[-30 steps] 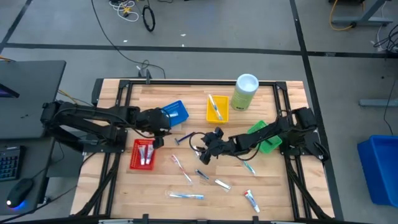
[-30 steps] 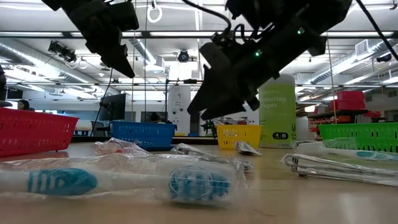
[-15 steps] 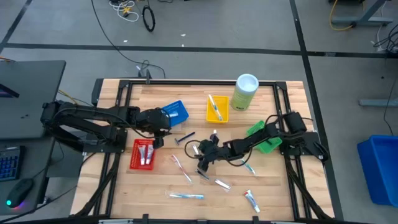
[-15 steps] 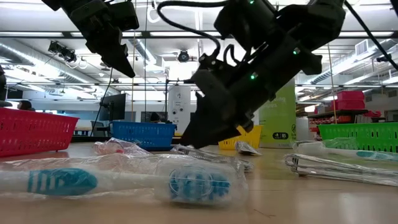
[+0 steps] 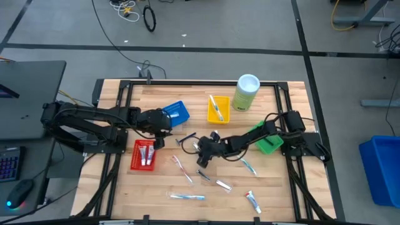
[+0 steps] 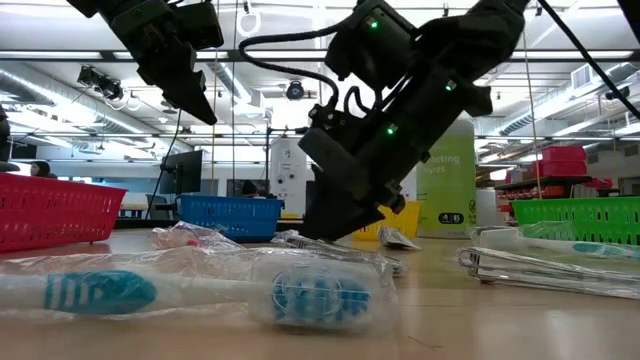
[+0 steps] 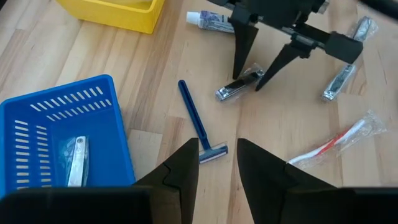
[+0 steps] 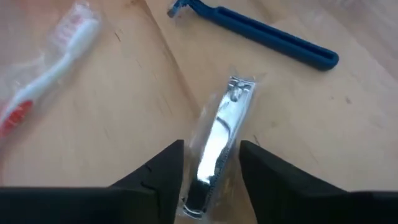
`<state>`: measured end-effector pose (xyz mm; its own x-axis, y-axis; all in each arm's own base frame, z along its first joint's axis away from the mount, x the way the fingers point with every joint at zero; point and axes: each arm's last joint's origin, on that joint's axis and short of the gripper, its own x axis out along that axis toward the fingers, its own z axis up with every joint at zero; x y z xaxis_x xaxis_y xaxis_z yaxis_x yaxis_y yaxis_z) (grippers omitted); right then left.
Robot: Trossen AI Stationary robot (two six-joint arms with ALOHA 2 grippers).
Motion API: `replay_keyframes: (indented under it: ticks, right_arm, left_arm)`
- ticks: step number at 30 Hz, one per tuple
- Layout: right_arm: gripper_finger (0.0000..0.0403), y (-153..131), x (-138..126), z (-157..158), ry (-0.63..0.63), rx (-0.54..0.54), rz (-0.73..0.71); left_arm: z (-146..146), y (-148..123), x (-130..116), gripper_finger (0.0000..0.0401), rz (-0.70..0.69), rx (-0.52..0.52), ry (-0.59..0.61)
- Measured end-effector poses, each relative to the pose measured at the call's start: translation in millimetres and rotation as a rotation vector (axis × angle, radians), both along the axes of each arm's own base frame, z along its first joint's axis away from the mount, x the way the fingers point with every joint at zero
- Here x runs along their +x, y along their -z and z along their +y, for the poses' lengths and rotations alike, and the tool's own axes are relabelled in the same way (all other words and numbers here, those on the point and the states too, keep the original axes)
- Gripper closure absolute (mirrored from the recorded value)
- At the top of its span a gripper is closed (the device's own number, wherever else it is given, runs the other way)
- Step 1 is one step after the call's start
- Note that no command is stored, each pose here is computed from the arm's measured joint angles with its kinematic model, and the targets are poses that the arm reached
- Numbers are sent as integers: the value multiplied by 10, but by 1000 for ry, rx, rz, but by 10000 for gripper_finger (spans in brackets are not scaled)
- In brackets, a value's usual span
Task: Pick & Place Travel size toiletries
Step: Put the silver nail cutter into the blue basket
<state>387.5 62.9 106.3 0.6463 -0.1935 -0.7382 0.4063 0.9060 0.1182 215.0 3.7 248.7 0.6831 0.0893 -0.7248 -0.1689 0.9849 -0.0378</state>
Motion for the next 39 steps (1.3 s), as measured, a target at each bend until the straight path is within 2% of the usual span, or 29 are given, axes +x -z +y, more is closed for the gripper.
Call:
replay_keyframes:
  ticks: [6,11,13,17,22,27,33,39]
  right_arm:
    - [309,-37,9,-122,-34,-78,111]
    - [351,-61,41,-209,-145,0,117]
    - [353,-72,47,-225,-170,16,112]
    - [351,-130,20,-222,-197,-28,119]
    - [350,-379,10,-182,-231,-83,47]
    - [350,-470,11,-159,-324,-108,16]
    - [350,-533,50,-150,-324,-118,-50]
    - [350,-577,85,-149,-329,-138,-102]
  left_arm:
    - [0,0,0,285,0,0,0]
    - [0,0,0,285,0,4,3]
    - [0,-1,0,284,1,18,14]
    - [-5,90,31,273,11,78,80]
    - [-37,249,155,244,51,147,152]
    - [-114,338,397,217,-35,203,240]
    - [-154,522,593,198,-56,138,283]
    - [-164,690,704,200,-39,133,288]
